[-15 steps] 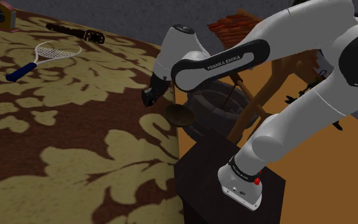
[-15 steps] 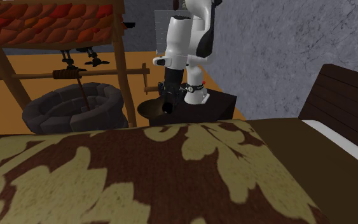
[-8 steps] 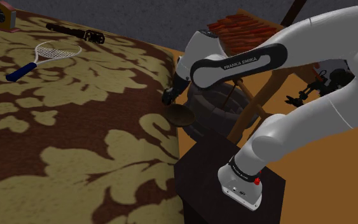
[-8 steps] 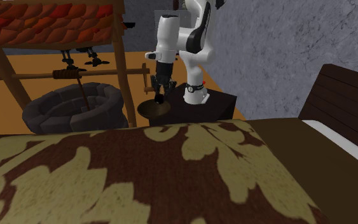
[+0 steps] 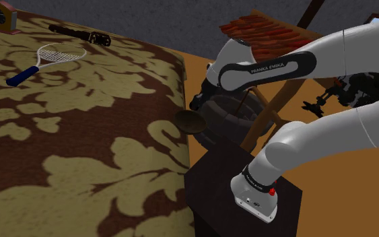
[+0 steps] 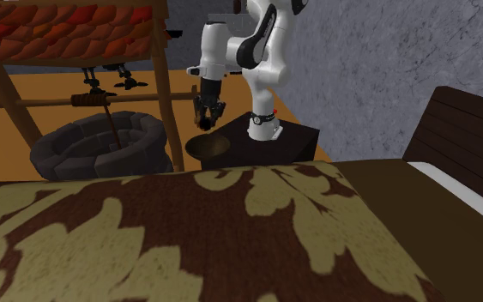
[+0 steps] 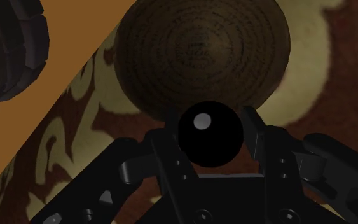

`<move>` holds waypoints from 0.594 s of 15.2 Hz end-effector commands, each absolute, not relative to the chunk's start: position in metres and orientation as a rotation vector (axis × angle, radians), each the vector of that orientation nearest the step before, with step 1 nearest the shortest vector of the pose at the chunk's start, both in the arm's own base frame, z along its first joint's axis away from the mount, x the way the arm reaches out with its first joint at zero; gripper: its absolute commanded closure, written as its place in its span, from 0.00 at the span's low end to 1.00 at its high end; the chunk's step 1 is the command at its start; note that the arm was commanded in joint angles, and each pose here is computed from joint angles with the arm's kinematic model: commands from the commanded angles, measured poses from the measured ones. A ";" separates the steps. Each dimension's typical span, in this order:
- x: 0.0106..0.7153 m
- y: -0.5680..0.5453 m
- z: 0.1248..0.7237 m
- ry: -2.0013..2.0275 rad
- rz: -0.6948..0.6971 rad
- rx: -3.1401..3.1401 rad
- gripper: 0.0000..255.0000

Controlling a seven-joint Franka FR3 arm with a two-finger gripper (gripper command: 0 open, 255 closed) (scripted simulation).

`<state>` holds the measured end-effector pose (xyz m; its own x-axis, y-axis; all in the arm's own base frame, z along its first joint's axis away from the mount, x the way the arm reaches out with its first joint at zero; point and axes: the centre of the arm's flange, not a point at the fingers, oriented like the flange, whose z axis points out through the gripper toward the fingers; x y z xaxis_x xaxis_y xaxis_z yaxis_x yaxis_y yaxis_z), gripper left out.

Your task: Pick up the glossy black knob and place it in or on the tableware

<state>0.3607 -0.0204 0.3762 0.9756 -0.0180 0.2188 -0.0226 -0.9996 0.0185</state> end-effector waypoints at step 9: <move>0.360 -0.025 0.325 -0.030 0.344 3.102 1.00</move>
